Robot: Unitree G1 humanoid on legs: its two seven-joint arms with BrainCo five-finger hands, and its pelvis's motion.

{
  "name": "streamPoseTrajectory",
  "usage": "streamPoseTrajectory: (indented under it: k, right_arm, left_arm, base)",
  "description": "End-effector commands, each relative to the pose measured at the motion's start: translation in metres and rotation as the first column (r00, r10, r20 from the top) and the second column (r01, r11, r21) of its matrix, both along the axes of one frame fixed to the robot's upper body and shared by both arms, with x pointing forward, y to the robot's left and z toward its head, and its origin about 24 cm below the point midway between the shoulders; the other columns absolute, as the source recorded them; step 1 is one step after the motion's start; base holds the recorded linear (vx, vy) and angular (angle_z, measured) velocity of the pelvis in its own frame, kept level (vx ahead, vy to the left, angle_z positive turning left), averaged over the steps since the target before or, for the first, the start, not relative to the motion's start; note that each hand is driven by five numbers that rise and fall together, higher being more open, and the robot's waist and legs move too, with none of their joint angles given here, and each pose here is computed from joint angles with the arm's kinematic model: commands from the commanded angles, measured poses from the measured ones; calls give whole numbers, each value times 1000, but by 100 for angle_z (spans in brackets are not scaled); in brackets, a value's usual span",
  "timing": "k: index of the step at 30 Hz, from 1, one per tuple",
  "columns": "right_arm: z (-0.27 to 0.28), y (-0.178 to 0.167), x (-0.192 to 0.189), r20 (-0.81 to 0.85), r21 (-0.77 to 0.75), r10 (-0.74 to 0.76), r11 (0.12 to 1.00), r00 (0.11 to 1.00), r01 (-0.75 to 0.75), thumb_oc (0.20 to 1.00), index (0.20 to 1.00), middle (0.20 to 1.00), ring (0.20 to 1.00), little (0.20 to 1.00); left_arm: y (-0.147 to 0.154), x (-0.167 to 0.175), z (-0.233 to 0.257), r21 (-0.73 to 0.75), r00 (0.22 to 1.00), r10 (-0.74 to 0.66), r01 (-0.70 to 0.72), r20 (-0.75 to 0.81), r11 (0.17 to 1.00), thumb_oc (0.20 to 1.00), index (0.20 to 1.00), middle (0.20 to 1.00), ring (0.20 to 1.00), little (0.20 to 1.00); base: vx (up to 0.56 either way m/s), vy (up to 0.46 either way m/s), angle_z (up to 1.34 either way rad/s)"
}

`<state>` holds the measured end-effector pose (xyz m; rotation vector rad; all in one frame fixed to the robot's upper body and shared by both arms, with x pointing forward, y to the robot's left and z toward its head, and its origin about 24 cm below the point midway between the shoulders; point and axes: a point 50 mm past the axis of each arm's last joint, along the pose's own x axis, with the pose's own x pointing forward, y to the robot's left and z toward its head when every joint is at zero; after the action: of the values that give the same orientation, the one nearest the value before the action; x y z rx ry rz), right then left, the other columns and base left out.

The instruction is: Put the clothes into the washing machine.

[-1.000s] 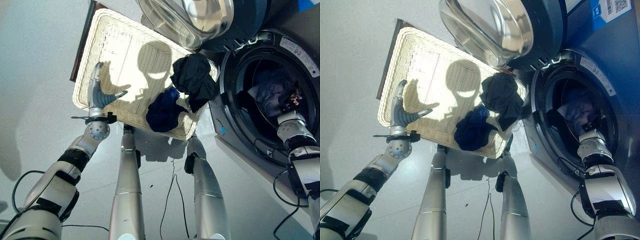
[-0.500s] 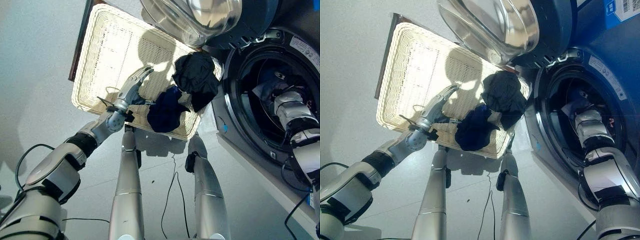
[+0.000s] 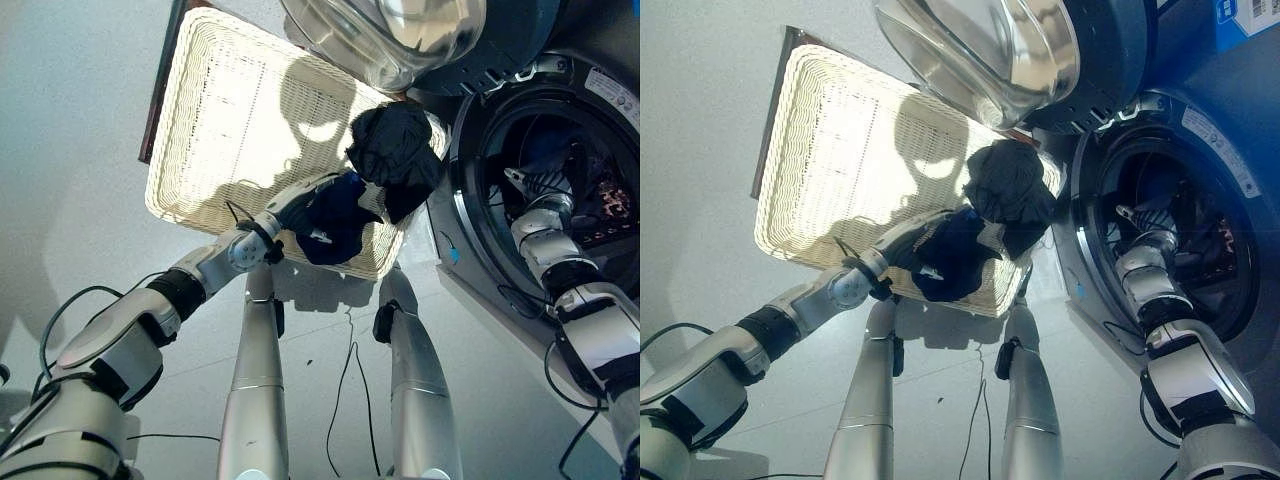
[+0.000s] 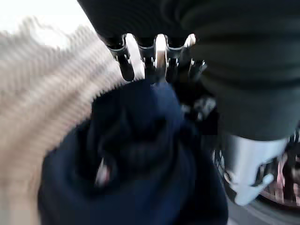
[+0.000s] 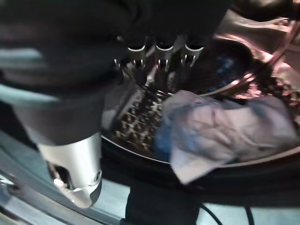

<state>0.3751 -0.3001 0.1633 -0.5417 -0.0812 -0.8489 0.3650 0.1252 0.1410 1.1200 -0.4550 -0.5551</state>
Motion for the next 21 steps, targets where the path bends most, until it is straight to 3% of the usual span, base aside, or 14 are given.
streamPoseTrajectory:
  k: [1, 12, 21]
  right_arm:
    - [15, -29, -14, 75, -63, -86, 994, 993, 91, 1000, 1000, 1000, 1000, 1000]
    - [17, -19, -9, 91, -57, -65, 996, 994, 70, 1000, 1000, 1000, 1000, 1000]
    - [14, -2, -2, 124, -58, -31, 998, 992, 39, 1000, 1000, 1000, 1000, 1000]
  left_arm:
    - [-35, -13, -4, -35, 990, -137, 136, -29, 990, 1000, 1000, 1000, 1000, 1000]
    - [-30, -6, -30, 141, 995, -58, 69, -83, 988, 1000, 1000, 1000, 1000, 1000]
    - [-12, 11, -35, 273, 985, 71, -112, 156, 955, 1000, 1000, 1000, 1000, 1000]
  base:
    - [0, 0, 0]
    - [0, 0, 0]
    - [0, 0, 0]
